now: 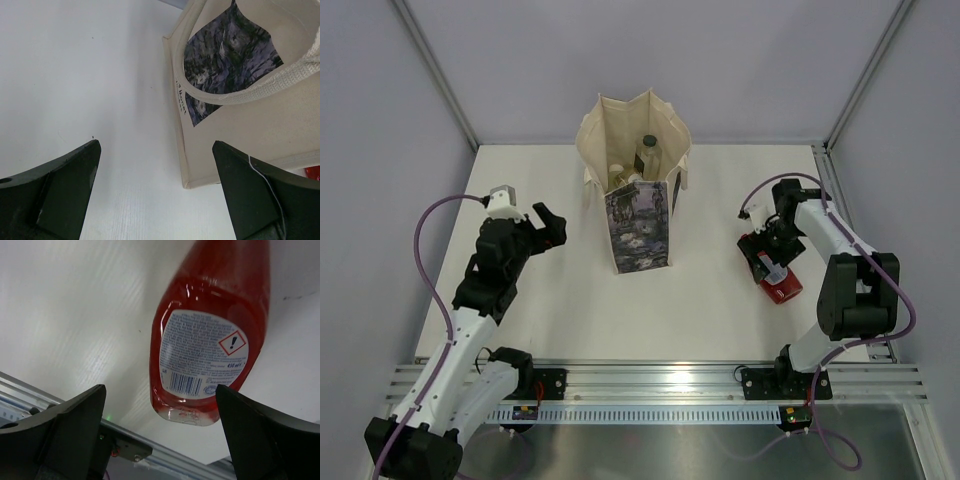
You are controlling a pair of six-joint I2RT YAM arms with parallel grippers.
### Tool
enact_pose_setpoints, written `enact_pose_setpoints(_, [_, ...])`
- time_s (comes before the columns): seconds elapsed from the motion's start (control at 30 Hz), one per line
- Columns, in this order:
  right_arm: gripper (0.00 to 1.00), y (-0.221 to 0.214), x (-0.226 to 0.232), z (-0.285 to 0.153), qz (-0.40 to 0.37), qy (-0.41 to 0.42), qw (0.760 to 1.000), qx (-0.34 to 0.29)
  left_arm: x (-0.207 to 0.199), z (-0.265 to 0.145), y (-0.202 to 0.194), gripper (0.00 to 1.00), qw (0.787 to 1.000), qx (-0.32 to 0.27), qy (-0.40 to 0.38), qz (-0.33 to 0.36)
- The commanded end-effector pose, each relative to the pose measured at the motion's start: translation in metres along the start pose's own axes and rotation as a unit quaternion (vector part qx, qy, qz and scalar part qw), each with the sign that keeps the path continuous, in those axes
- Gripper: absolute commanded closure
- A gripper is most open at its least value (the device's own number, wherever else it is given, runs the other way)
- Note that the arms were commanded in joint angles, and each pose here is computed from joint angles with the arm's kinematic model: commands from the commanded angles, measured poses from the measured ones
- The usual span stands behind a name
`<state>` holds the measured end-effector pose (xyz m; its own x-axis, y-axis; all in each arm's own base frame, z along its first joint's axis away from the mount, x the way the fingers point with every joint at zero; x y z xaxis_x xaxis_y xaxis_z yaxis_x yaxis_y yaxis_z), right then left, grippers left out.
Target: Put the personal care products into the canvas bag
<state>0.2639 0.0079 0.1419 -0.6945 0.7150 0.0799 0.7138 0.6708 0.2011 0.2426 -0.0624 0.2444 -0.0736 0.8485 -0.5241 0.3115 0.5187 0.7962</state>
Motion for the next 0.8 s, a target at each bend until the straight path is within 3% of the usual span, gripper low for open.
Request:
enact_pose_setpoints(0.0, [0.0,-0.01,-0.014,-0.003,-0.012,-0.081,0.996,0.03,-0.009,0.003,0.009,0.01,0.999,-0.019,-0.028,-0.002])
enact_pose_setpoints(0.4, [0.0,0.002,-0.03,0.028,0.025,-0.093,0.995,0.034,0.001,-0.009,0.001,0.01,0.999,-0.024,-0.018,-0.012])
enact_pose_setpoints(0.63, [0.0,0.0,-0.027,0.058,0.001,-0.159,0.982,0.103,0.001,-0.007,0.001,0.01,1.0,-0.022,-0.016,-0.012])
enact_pose_setpoints(0.77, [0.01,-0.005,-0.015,0.074,0.002,-0.15,0.98,0.134,0.002,-0.007,0.002,0.01,1.0,-0.024,-0.011,-0.01])
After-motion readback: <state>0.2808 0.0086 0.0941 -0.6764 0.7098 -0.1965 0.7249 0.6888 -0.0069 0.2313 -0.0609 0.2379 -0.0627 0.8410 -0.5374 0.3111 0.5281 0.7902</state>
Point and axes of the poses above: each gripper's point midway between its finger pads, its own z axis out along the fingers, its own x axis along the line the jaws close on, y = z × x, the point moved 6 cm from there along -z, back along the fingers, and after that the axes turned 10 degrees about -z, right-handed, at the moved point
